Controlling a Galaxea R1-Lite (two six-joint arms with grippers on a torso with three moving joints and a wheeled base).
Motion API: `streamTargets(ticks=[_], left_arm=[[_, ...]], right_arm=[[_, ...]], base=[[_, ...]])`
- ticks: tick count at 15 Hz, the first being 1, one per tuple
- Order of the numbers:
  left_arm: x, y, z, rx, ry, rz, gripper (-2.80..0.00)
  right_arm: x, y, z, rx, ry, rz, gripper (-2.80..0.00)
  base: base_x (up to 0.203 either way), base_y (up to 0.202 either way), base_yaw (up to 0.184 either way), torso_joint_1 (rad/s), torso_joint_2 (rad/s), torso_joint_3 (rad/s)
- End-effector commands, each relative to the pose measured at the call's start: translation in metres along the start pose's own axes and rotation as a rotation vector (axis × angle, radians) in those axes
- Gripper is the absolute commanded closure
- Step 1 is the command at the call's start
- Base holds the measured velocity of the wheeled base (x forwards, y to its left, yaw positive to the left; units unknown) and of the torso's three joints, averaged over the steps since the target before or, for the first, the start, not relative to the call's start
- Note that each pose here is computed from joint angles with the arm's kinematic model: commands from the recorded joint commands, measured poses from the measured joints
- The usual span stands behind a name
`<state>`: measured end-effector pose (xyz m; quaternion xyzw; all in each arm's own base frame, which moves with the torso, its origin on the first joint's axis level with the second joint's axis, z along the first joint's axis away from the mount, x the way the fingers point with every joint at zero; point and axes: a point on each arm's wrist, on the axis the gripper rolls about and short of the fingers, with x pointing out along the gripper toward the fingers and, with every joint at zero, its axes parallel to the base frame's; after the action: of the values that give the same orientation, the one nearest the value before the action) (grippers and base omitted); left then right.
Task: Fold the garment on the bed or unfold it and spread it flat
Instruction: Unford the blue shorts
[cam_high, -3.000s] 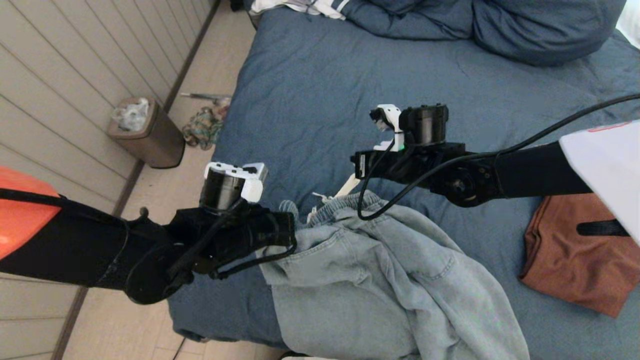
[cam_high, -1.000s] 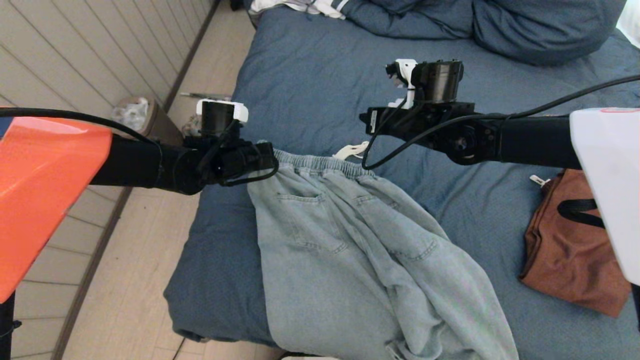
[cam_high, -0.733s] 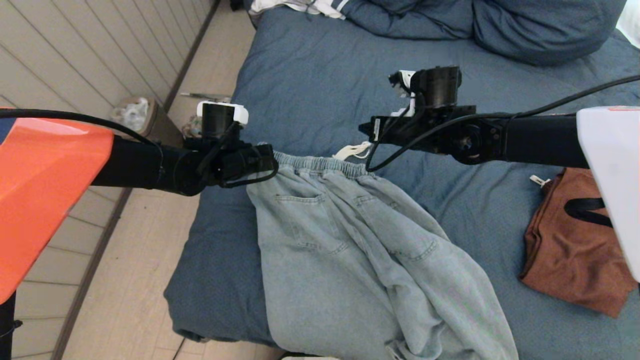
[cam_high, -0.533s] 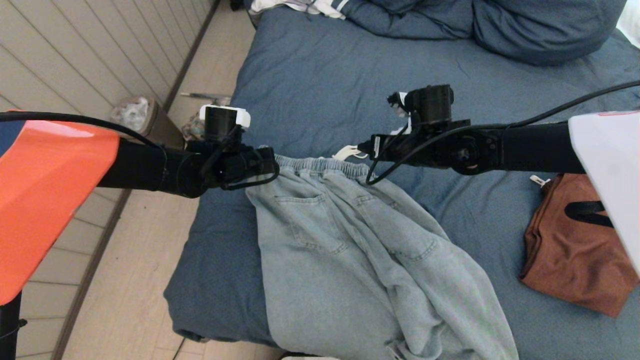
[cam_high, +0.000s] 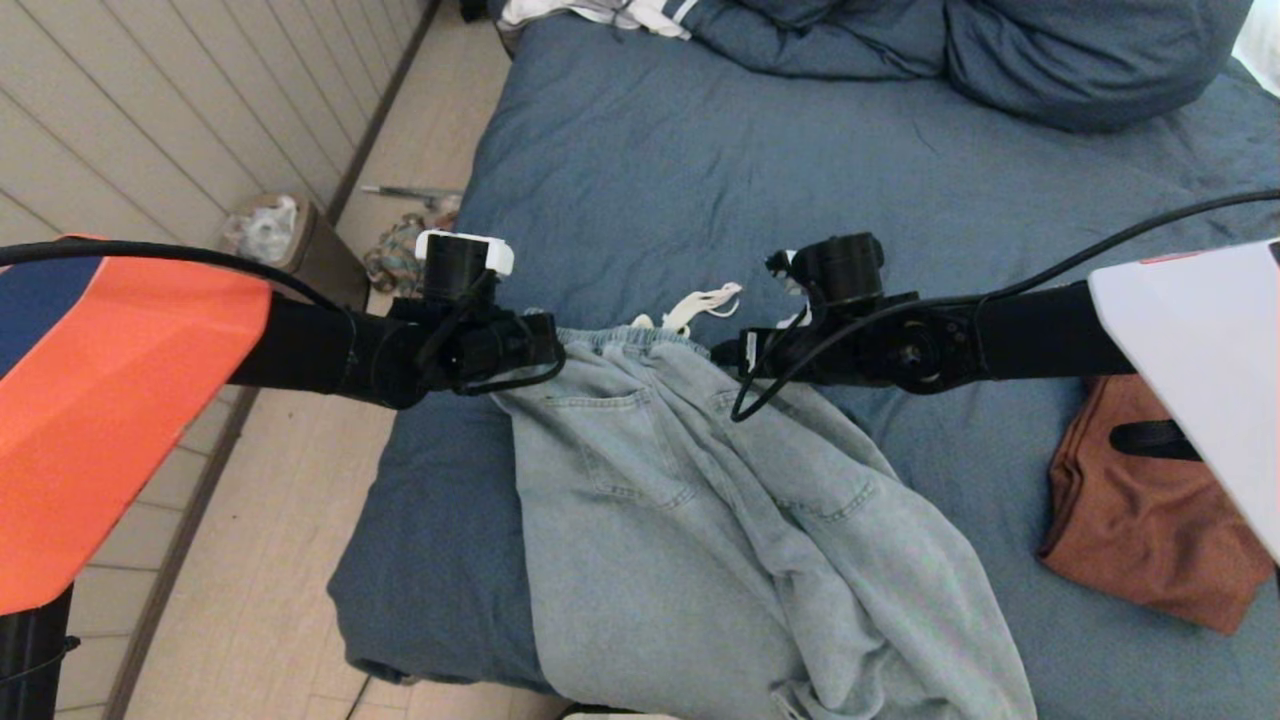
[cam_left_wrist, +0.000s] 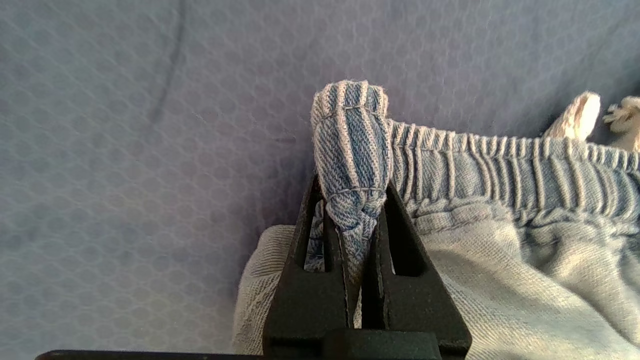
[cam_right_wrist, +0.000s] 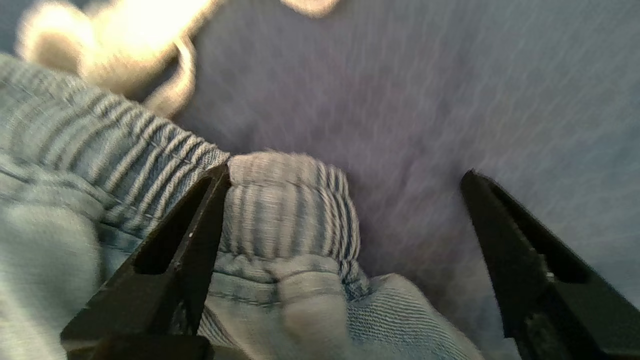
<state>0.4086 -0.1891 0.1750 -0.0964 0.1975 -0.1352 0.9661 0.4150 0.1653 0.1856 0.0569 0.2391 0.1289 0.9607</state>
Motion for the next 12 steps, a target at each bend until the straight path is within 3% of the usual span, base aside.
streamTargets(ticks=[1,6,12], left_arm=[[0.004,-0.002,-0.005,0.001,0.013,-0.002,0.0],[0.005,-0.009,-0.008,0.008,0.019,-0.017,0.0],[-0.005,-0.015,0.003,0.001,-0.018,-0.033,0.0]], right_arm=[[0.01,-0.003,-0.015,0.003,0.047,-0.011,0.0],[0.017,-0.002,-0.01,0.004,0.027,-0.006,0.0],[-0.015,0.006,0.041,0.029,-0.15,0.021,0.0]], base=[[0.0,0.0,0.0,0.0,0.0,0.0],[0.0,0.0,0.0,0.0,0.0,0.0],[0.0,0.0,0.0,0.0,0.0,0.0]])
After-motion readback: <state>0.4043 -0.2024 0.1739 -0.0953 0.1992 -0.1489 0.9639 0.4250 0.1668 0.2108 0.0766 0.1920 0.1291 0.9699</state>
